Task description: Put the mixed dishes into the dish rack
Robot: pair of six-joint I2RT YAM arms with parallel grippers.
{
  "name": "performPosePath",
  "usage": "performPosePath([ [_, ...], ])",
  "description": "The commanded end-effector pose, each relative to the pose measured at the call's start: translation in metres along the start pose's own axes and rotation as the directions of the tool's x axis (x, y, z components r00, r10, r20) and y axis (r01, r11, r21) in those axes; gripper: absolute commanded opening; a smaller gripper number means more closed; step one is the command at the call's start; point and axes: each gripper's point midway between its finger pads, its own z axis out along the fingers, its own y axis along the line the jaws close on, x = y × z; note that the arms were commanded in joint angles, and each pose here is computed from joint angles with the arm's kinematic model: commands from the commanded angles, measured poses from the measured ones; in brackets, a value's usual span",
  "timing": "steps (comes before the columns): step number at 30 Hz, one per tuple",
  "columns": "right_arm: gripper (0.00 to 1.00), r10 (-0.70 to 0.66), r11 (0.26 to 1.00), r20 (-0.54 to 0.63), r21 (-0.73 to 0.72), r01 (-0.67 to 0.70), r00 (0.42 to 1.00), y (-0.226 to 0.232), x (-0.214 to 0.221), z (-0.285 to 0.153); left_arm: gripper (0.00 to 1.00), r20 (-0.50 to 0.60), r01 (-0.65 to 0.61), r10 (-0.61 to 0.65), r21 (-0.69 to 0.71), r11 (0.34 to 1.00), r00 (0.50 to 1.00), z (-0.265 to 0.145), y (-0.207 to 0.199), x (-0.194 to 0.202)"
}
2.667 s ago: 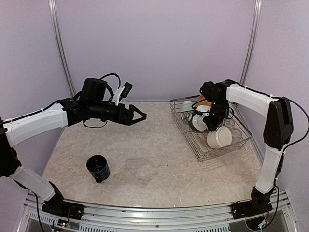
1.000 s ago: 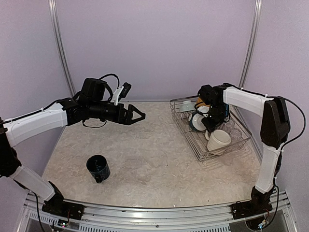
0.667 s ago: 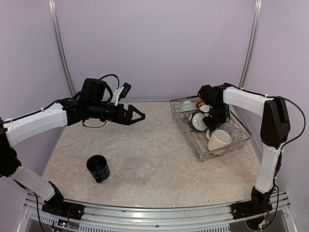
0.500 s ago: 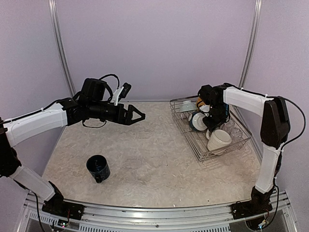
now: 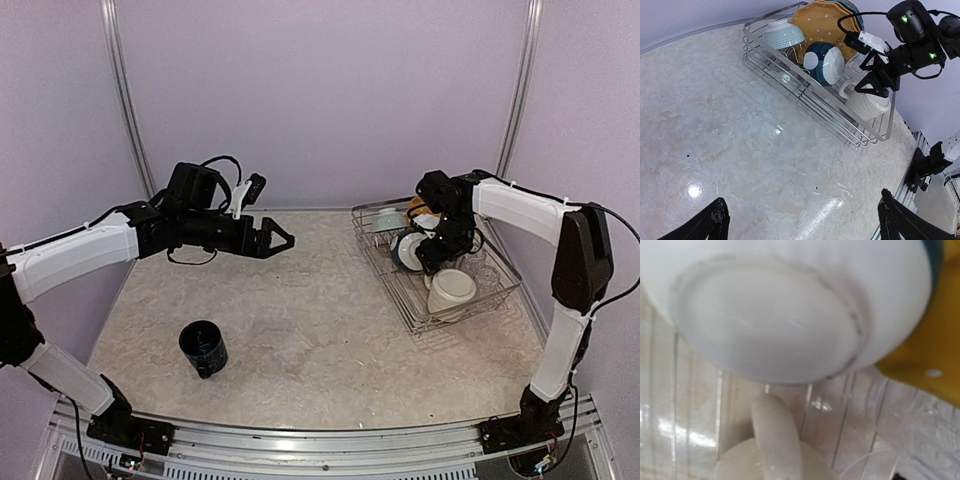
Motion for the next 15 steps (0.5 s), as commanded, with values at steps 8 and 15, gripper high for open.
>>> performPosePath([
  [8, 0.8, 0.023, 0.998, 0.329, -0.069, -0.001, 0.944, 0.004, -0.045, -0.073, 0.99, -0.03, 0.278, -0.323, -0.438, 0.855, 0.946, -0.062, 0.089, 0.035],
  [15, 0.79, 0.021, 0.998, 0.494, -0.062, 0.011, 0.869, 0.015, -0.066, -0.123, 0.96, -0.103, 0.349, -0.565, -0.692, 0.632, 0.818, -0.106, 0.11, 0.121],
])
